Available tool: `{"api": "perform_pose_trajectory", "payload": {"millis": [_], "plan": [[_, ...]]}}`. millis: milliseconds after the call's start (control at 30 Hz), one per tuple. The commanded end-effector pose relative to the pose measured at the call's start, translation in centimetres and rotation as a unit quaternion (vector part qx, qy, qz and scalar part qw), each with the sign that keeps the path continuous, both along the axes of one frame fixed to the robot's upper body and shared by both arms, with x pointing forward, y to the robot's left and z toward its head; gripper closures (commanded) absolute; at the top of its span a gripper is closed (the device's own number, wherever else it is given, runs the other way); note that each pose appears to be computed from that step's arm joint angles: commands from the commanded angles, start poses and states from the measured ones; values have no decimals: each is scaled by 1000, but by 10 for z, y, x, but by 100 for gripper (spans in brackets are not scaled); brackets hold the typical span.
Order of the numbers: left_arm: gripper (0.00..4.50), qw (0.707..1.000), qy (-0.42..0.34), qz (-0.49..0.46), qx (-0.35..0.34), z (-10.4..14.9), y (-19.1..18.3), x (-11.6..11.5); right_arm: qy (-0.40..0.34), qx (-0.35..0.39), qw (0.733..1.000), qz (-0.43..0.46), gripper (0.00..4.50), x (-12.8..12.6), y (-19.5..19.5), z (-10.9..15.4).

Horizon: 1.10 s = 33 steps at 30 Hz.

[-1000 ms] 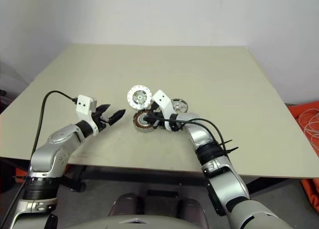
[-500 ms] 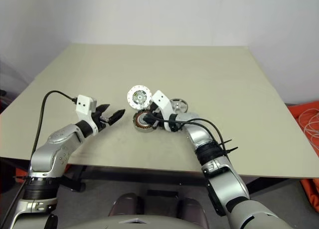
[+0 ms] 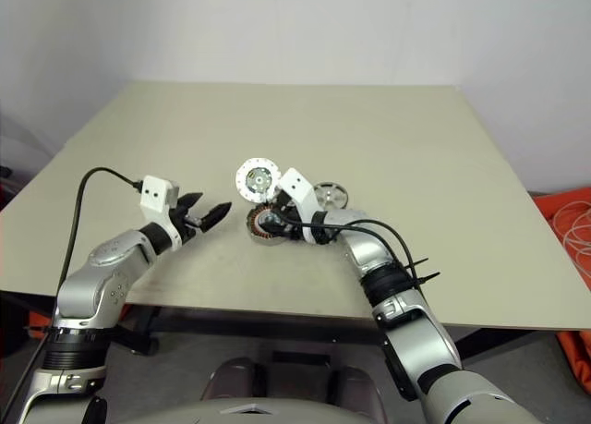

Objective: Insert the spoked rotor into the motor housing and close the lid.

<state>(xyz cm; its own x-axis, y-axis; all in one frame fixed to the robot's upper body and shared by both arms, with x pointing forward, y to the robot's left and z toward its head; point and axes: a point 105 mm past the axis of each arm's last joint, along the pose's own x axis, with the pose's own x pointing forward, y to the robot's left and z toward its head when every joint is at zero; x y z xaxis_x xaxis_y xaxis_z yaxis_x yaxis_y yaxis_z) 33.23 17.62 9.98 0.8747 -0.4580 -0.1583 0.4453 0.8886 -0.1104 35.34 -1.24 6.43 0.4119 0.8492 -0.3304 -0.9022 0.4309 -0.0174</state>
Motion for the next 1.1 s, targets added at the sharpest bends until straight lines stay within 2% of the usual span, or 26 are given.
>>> {"api": "perform_pose_trajectory", "payload": {"millis": [33,300,433,600,667,867,1100], "plan": [[0,1000,-25,1,5,12,3,2,-37,6,999,6,128,4,4,17],[0,1000,-21,0,8,9,2,1,-53,45,997,19,128,2,10,41],[0,1000,-19,-1,9,9,1,2,-49,50,997,25,213,0,10,42],[0,1000,-19,-1,10,8,2,1,-46,42,998,19,393,1,9,37],[0,1000,-18,-1,11,8,2,1,-45,37,998,13,448,2,8,34],[0,1000,-18,-3,13,8,1,0,-43,36,998,0,448,6,8,33],[0,1000,-17,-3,14,8,1,-1,-15,10,1000,-12,448,3,-1,6]]}}
